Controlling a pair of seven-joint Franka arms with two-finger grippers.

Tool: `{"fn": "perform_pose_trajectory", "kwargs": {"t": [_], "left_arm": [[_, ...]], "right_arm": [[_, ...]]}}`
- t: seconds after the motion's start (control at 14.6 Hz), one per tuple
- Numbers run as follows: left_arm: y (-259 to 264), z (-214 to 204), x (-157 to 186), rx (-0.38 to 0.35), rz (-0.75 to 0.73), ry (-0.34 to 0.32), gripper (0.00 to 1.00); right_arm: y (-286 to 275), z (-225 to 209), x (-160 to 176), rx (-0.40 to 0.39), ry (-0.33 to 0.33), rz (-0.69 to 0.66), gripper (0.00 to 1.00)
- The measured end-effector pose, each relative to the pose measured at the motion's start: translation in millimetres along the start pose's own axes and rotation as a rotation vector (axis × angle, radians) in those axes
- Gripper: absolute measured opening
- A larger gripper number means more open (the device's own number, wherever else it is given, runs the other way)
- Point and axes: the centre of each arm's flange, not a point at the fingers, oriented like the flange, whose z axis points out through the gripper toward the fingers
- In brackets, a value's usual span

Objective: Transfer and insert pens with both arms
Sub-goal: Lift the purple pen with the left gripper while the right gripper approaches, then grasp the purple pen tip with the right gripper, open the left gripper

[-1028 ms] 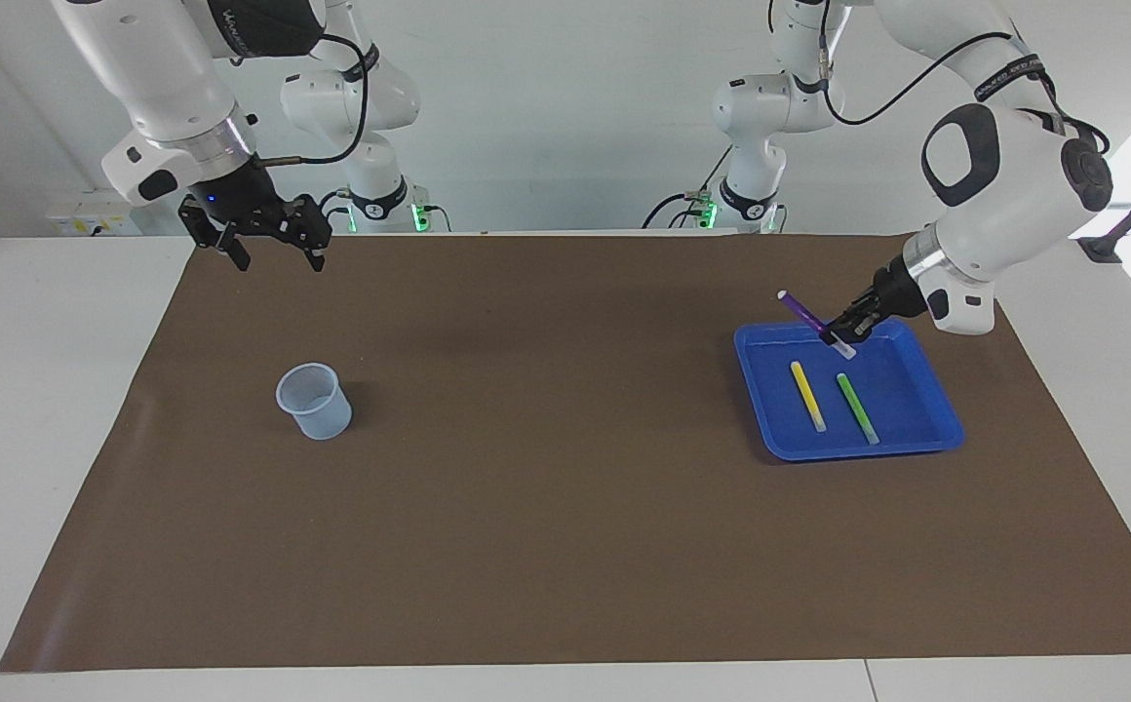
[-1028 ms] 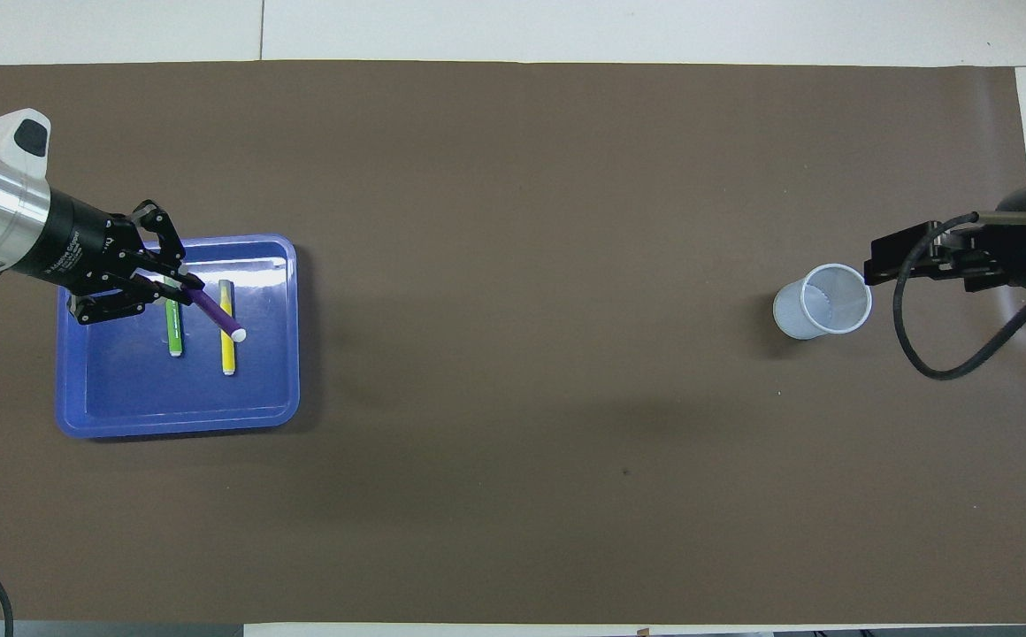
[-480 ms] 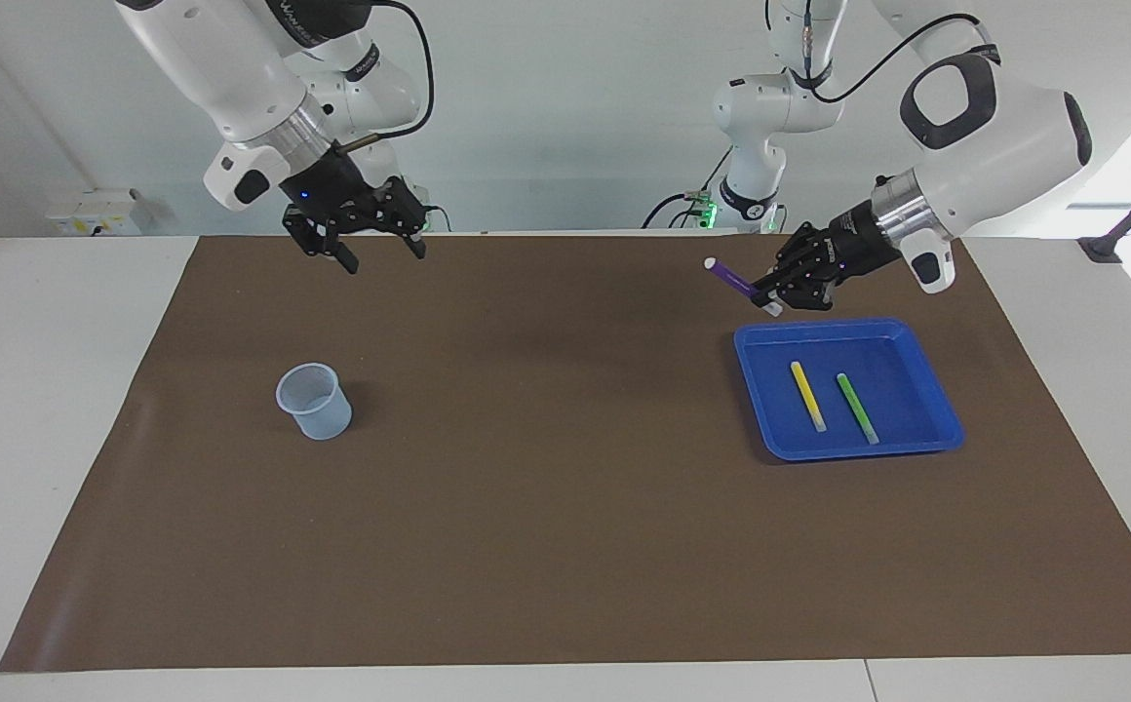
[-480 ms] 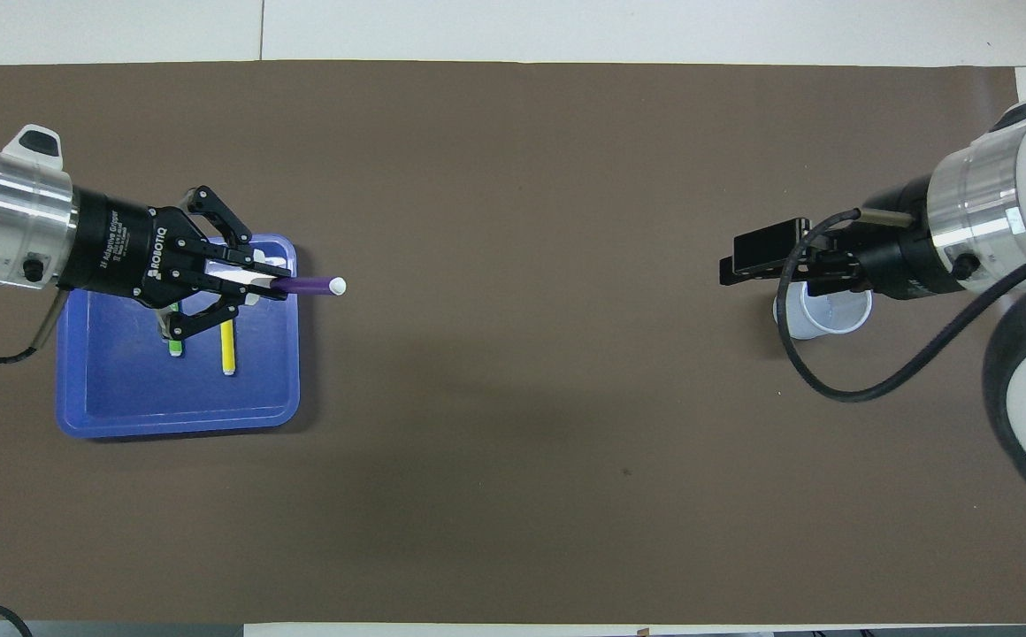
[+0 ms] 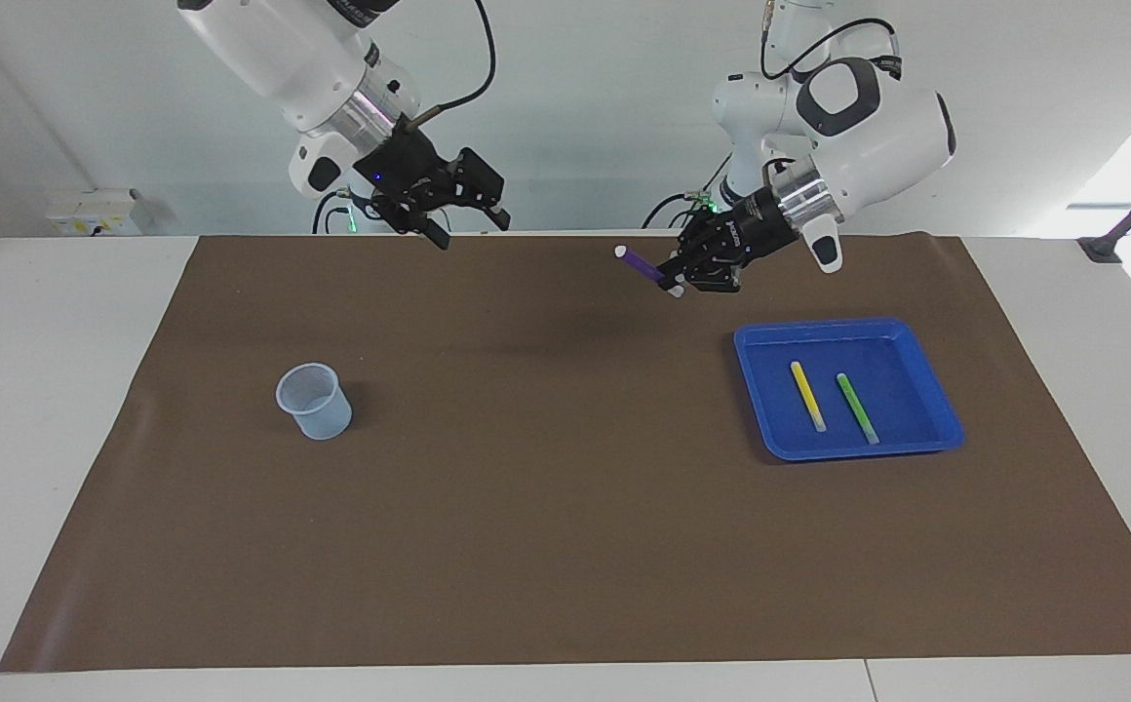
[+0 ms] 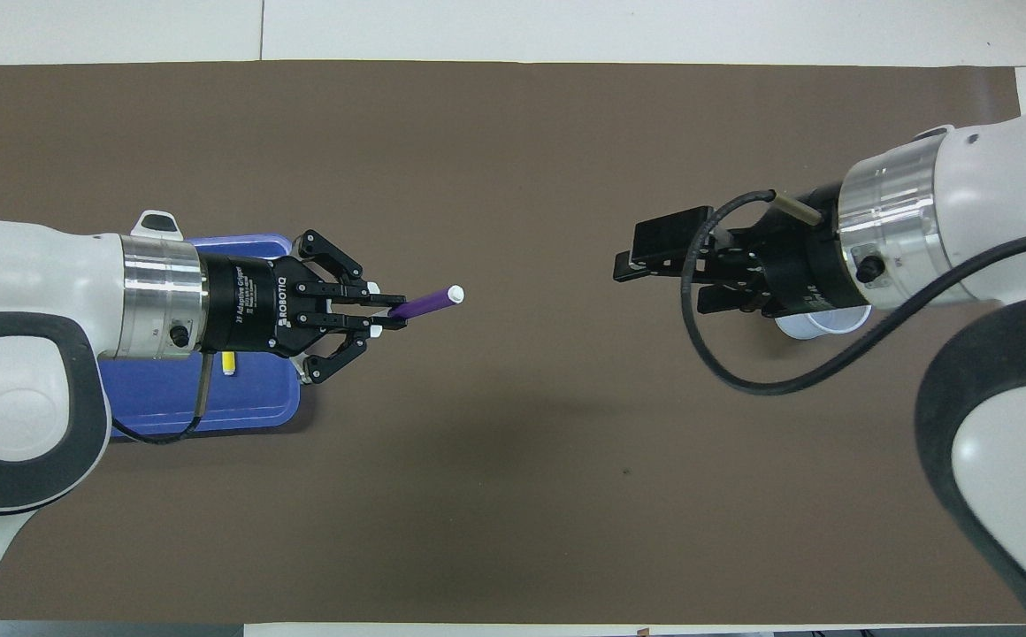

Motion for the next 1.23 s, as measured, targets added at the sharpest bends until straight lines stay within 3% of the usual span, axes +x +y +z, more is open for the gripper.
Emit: {"fn": "perform_pose_trajectory", "kwargs": {"t": [0.21, 0.55, 1.23], "left_arm": [[-13, 15, -3, -0.046, -0.074, -0.032, 0.16], [-28, 35, -11, -0.092, -0.131, -0.053, 0.16], [-28, 31, -7, -0.123, -0.168, -0.084, 0.16]], "right_arm": [[-27, 22, -13, 0.013, 0.007, -0.020, 1.00], [-40, 60, -8, 0.010, -0.003, -0.041, 0.99], [-71, 96, -18, 0.023, -0.001, -0.102, 0.85]]}}
